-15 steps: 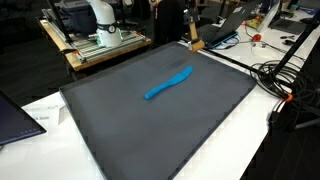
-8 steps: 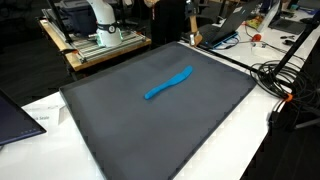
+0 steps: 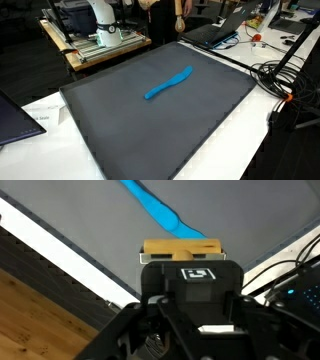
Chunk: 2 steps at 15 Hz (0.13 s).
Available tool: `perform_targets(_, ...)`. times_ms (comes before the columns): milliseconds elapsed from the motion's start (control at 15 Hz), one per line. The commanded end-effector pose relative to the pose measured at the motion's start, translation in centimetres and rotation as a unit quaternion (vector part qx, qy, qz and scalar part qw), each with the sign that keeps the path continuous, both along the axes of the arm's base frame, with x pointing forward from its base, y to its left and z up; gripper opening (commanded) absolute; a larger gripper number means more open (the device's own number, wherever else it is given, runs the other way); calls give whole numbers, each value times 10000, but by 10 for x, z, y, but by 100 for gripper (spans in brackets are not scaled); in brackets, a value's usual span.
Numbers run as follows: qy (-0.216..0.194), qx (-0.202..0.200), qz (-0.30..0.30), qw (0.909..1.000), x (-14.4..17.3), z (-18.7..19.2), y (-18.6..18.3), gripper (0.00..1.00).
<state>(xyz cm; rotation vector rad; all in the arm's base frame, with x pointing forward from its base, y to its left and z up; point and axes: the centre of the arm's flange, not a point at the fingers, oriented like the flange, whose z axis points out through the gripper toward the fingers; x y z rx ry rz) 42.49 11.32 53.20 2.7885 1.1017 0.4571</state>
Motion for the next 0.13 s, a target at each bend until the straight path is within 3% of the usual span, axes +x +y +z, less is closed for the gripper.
perform_targets(0, 86, 44, 678, 9977, -17, 34, -39, 22)
perform_targets(67, 45, 42, 856, 9963, -20, 37, -47, 22)
